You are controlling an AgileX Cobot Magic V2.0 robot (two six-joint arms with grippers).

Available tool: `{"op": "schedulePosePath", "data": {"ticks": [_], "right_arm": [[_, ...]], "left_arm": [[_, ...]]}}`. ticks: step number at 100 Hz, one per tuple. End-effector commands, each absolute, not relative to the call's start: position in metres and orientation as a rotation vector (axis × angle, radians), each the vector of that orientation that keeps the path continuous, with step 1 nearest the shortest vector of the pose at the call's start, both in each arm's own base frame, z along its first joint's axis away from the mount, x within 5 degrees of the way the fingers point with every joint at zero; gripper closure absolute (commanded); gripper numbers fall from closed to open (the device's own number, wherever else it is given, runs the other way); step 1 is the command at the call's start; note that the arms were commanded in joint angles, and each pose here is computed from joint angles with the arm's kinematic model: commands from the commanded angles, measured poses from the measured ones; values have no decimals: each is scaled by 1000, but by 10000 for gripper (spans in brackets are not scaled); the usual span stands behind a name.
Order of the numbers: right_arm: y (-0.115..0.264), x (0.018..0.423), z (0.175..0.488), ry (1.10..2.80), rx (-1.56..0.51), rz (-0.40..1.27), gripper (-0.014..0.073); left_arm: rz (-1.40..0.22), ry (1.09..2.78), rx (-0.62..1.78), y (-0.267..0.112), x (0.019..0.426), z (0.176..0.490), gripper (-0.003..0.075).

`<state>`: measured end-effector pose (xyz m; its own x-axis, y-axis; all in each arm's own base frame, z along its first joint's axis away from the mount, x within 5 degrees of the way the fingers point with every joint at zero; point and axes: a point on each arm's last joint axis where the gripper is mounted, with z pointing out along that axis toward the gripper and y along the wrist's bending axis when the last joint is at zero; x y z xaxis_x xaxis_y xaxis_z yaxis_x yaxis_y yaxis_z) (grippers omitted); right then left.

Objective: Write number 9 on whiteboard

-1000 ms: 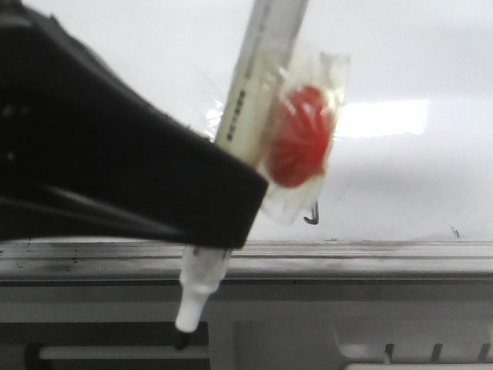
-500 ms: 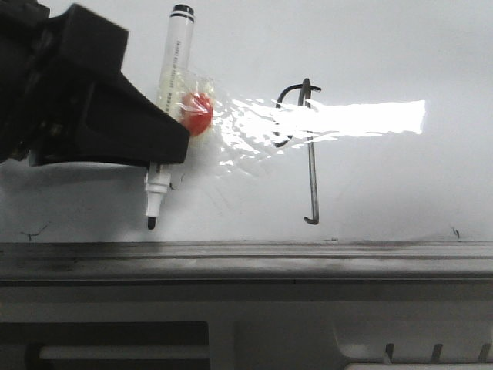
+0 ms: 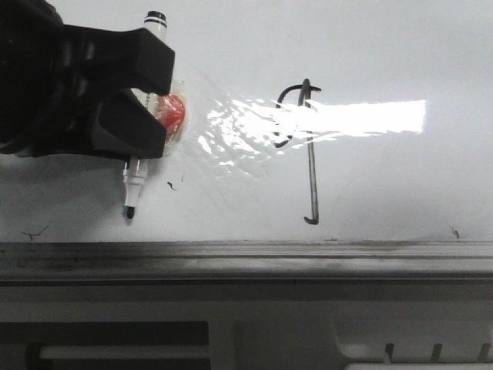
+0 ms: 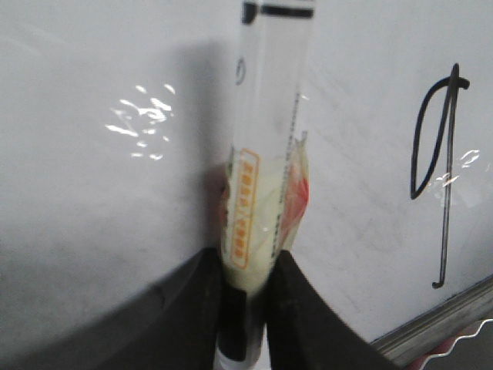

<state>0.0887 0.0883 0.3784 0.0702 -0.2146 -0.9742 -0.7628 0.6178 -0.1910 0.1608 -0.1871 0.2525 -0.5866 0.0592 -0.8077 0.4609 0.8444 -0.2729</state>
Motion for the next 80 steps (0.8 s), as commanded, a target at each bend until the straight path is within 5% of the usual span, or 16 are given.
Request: {"op": "schedulePosePath", "data": {"ticks": [1, 27, 45, 52, 80], "right_arm": [[88, 94, 390, 1449, -803, 497, 661], [88, 93, 390, 1455, -793, 520, 661], [89, 93, 390, 1461, -789, 543, 661], [89, 93, 390, 1461, -791, 544, 661], [88, 80, 388, 1480, -850, 592, 661]], "left_arm": [[-544, 2156, 288, -186, 167, 256, 739], [-511, 2179, 289, -189, 170, 249, 704], [-465, 2178, 260, -185, 172, 249, 357], [-452, 2177, 252, -184, 172, 248, 286], [-531, 2070, 287, -176, 158, 276, 276]]}}
